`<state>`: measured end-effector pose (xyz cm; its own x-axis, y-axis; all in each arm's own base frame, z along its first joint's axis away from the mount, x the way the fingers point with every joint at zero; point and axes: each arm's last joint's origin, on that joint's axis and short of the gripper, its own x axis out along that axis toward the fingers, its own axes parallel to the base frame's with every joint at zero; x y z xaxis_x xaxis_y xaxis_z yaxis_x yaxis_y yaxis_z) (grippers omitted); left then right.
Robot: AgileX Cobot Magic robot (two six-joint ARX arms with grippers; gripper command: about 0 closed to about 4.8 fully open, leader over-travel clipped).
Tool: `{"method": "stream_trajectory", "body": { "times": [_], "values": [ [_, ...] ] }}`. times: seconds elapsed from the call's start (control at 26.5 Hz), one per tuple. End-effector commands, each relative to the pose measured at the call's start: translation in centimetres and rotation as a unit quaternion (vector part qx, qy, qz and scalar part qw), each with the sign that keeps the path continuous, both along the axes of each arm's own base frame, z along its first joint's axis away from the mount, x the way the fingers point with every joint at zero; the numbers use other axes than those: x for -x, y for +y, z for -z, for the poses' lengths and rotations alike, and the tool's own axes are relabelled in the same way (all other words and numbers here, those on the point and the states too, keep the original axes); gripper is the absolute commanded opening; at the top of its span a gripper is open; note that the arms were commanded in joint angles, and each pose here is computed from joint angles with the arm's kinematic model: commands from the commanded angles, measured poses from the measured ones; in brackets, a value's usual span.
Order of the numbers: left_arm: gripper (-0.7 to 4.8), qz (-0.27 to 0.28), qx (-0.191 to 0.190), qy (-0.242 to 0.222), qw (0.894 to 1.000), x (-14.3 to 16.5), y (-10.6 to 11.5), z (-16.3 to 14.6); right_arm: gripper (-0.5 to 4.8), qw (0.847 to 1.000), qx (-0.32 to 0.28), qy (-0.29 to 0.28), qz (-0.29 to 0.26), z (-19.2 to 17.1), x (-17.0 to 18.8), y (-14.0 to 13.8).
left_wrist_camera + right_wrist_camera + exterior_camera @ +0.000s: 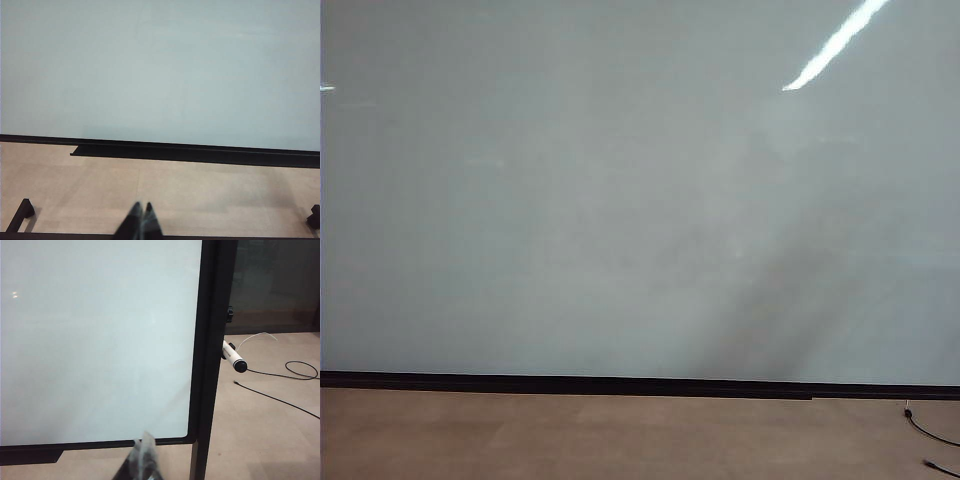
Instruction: Pick up the pen on the shelf to the right of the whiteboard and write the letter Z.
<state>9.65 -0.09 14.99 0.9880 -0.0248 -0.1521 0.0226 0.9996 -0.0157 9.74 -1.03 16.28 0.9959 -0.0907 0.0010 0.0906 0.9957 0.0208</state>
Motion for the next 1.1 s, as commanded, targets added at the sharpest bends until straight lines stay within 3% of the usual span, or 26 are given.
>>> {"method": "stream_trajectory", "body": {
  "times": [0.04, 0.57, 0.83, 1.1],
  "values": [
    [-0.04, 0.000, -0.002, -0.004, 1.000, 0.00, 0.00, -0.13, -0.08, 1.000, 0.000, -0.010, 0.000, -0.29, 0.02, 0.00],
    [-0.05, 0.000, -0.002, -0.004, 1.000, 0.00, 0.00, -0.13, -0.08, 1.000, 0.000, -0.008, 0.013, -0.24, 0.03, -0.08],
    [-0.05, 0.000, -0.002, -0.004, 1.000, 0.00, 0.00, -0.13, -0.08, 0.987, -0.001, 0.002, 0.160, -0.06, 0.25, -0.90],
    [-0.05, 0.000, -0.002, -0.004, 1.000, 0.00, 0.00, -0.13, -0.08, 0.986, 0.000, 0.016, 0.166, 0.22, 0.27, -0.93]
  ]
}}
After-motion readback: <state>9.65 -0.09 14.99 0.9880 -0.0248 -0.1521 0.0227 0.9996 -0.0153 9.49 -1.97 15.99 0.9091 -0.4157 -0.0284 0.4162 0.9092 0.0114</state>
